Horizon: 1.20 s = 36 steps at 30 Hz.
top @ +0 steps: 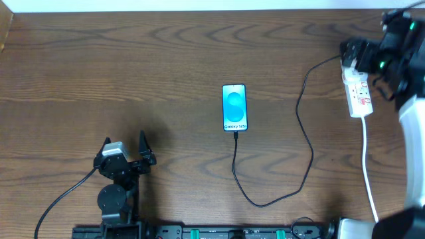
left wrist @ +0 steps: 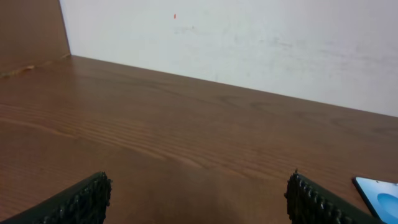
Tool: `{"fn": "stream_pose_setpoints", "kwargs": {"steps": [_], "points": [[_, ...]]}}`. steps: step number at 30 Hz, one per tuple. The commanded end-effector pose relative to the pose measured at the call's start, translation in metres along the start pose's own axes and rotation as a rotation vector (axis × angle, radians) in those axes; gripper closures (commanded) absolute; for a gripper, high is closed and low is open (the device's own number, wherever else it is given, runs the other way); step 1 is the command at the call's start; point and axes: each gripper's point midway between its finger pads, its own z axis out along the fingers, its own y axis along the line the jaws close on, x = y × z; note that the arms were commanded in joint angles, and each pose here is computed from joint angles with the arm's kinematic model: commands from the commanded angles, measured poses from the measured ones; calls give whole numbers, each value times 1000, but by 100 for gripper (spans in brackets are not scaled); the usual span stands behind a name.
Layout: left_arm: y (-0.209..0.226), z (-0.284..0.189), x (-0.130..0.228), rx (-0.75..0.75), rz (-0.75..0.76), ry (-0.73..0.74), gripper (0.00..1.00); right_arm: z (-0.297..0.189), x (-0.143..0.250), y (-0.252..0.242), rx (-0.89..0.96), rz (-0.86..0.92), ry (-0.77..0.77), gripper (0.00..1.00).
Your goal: Plug charger to phone and switch on socket
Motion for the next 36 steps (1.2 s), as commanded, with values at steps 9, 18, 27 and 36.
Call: {"fn": "stream_pose_setpoints", "kwargs": {"steps": [9, 18, 27, 36], "points": [[5, 1, 17, -17, 16, 50, 10, 1, 97, -10, -7, 9, -144, 1], [5, 1, 17, -17, 16, 50, 10, -23, 142, -7, -26, -42, -321, 1], [5, 1, 17, -17, 16, 50, 10, -30, 170, -8, -30, -51, -363, 1], [5, 1, 17, -17, 16, 50, 10, -40, 193, -7, -32, -71, -424, 1]]}}
